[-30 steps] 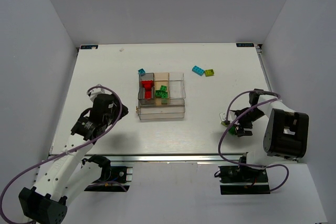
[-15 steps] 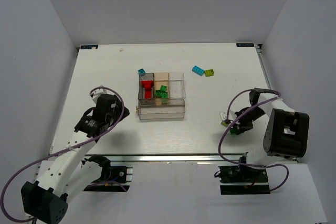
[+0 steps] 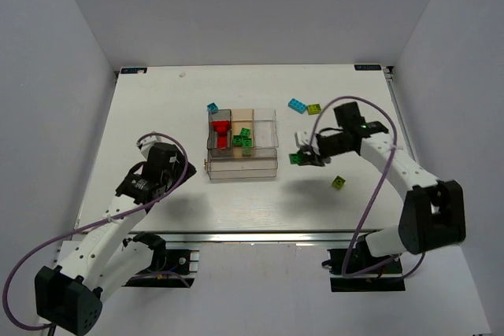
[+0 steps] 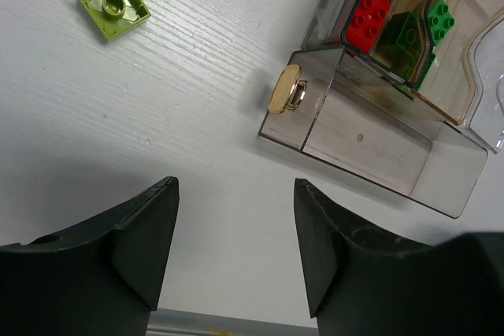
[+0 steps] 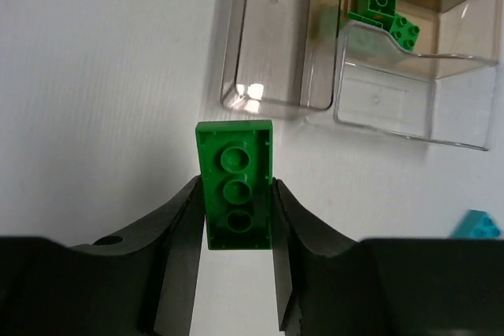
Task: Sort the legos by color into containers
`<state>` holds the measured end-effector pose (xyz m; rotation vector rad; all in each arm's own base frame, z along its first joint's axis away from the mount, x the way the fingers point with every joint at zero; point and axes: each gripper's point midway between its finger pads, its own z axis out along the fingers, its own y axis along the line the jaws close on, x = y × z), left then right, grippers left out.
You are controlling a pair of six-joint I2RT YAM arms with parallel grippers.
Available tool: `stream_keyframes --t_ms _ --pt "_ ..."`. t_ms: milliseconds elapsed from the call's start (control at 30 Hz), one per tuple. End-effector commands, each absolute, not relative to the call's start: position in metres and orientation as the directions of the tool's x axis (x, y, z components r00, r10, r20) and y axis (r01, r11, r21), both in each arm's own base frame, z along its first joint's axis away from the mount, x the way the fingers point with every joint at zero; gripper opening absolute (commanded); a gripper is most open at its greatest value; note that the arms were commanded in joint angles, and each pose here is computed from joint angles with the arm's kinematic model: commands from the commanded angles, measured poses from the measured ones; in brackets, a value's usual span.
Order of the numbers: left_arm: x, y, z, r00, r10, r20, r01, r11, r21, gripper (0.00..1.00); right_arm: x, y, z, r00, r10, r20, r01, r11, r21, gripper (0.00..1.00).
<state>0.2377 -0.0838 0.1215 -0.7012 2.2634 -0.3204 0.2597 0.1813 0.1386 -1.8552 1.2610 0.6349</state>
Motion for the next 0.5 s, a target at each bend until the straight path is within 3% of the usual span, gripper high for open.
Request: stream_keyframes --t_ms 0,33,67,100,200,267,367,467 --pt "0.240 -0.086 0.125 -0.563 -0.599 -0.570 -0.397 0.801 -0.449 0.70 0.329 0.252 0.194 0.163 -0.414 -0.896 -0.971 0.095 -0.220 0.00" --pt "0.239 -0.085 0.124 -0.562 -0.601 -0.568 -0.403 0.799 -0.447 0.70 0.335 0.272 0.199 0.093 -0.407 -0.909 -0.982 0.113 -0.151 0.00" --pt "0.240 -0.083 0.125 -0.552 -0.610 -0.568 -0.414 0.792 -0.448 0.70 0.342 0.291 0.179 -0.076 -0.425 -0.902 -0.988 0.152 0.012 0.00" --pt "0.239 -0.082 0.126 -0.551 -0.611 -0.568 -0.419 0.791 -0.445 0.70 0.360 0.307 0.213 -0.071 -0.400 -0.914 -0.985 0.172 0.001 0.00" --pt "0.239 -0.076 0.128 -0.530 -0.623 -0.575 -0.451 0.781 -0.431 0.75 0.380 0.348 0.196 -0.230 -0.413 -0.881 -0.957 0.260 0.128 0.00" --pt "0.237 -0.073 0.129 -0.526 -0.627 -0.575 -0.469 0.777 -0.419 0.82 0.391 0.372 0.210 -0.248 -0.400 -0.882 -0.947 0.291 0.134 0.00" --pt "0.238 -0.069 0.129 -0.515 -0.635 -0.575 -0.497 0.768 -0.404 0.88 0.401 0.391 0.179 -0.339 -0.443 -0.830 -0.917 0.353 0.187 0.00" --pt "0.241 -0.063 0.128 -0.499 -0.655 -0.568 -0.549 0.746 -0.377 0.92 0.398 0.396 0.156 -0.338 -0.477 -0.811 -0.913 0.375 0.160 0.11"
